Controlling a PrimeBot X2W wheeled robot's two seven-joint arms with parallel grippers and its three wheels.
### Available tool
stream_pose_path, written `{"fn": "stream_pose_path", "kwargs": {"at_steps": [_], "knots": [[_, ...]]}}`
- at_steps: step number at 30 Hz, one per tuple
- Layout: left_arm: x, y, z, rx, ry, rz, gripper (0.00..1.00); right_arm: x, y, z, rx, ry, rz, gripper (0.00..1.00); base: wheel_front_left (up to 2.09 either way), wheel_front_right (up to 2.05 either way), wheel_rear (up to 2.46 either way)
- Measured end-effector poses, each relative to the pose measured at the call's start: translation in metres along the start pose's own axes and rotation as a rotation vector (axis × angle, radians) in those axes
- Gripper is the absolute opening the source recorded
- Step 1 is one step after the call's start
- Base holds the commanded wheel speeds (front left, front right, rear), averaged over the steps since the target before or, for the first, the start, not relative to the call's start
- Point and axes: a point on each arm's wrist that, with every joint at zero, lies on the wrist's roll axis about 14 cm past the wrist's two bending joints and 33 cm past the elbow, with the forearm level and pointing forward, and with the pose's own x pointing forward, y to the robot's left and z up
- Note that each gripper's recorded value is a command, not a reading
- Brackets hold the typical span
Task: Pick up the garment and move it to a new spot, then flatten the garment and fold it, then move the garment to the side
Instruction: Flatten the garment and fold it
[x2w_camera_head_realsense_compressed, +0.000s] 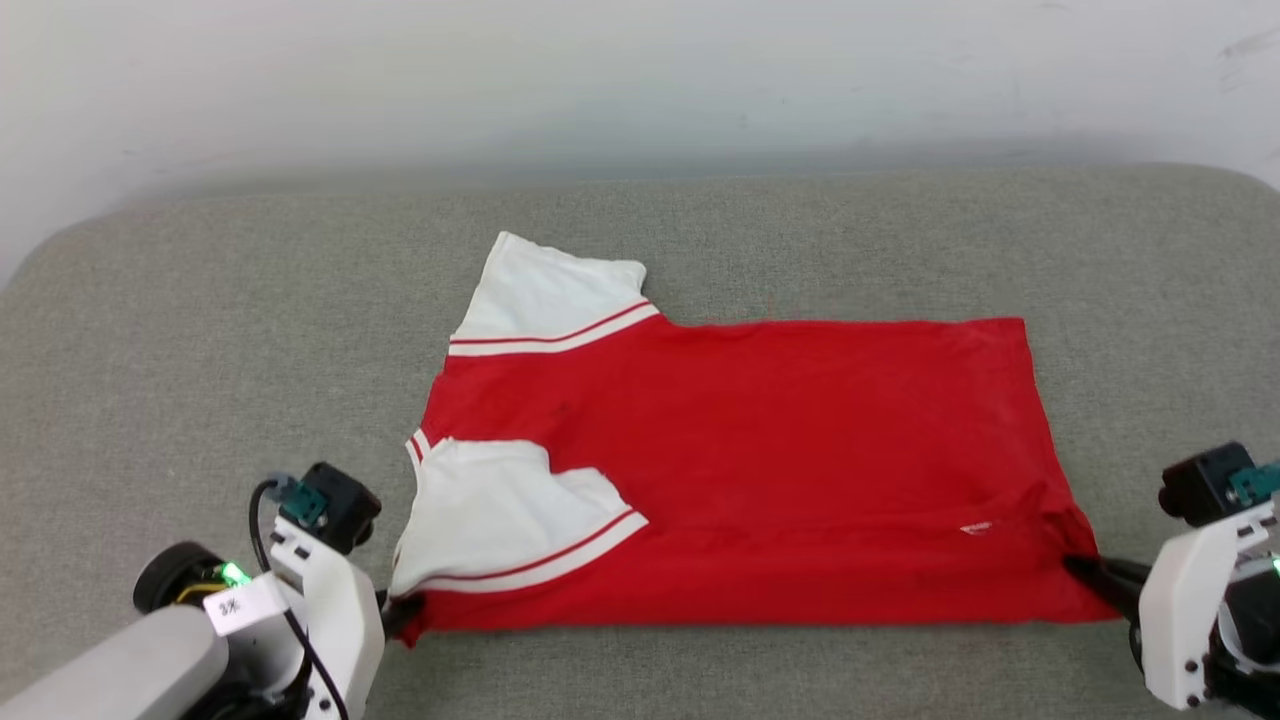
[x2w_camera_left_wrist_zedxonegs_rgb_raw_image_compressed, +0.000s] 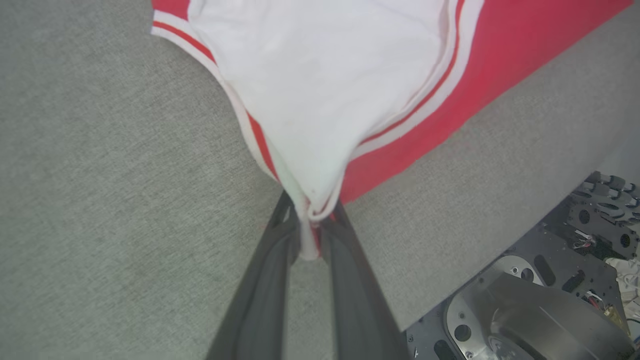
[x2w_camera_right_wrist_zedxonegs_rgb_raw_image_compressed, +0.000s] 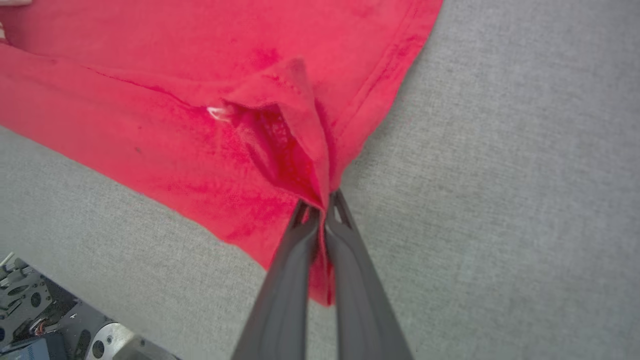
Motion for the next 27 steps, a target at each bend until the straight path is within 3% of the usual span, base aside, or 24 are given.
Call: {"fn": "stream_pose_path", "kwargs": {"at_steps": [9, 21, 22, 23, 24, 27], "knots": [[0.0, -0.016, -0.025, -0.028, 0.05, -0.031, 0.0, -0.01, -0.01, -0.013, 0.026, 0.03, -0.032, 0.0, 0.0, 0.0, 0.0], [0.024, -0.011, -0.057, -0.111, 0.14, -0.027, 0.0, 0.015, -0.008, -0.052, 0.112, 0.121, -0.062, 0.0, 0.0, 0.0, 0.0], [0.026, -0.009, -0.059, -0.118, 0.129, -0.019, 0.29, 0.019, -0.007, -0.05, 0.119, 0.093, -0.064, 0.35, 0.0, 0.0, 0.0], [0.025, -0.008, -0.058, -0.123, 0.12, -0.015, 1.0, 0.019, -0.007, -0.048, 0.119, 0.077, -0.065, 0.82, 0.0, 0.0, 0.0], [0.024, -0.007, -0.056, -0.123, 0.111, -0.01, 1.0, 0.018, -0.007, -0.044, 0.113, 0.052, -0.068, 1.0, 0.0, 0.0, 0.0], [0.017, 0.002, -0.047, -0.121, 0.06, 0.027, 1.0, 0.016, -0.009, -0.025, 0.092, -0.048, -0.076, 1.0, 0.0, 0.0, 0.0]]}}
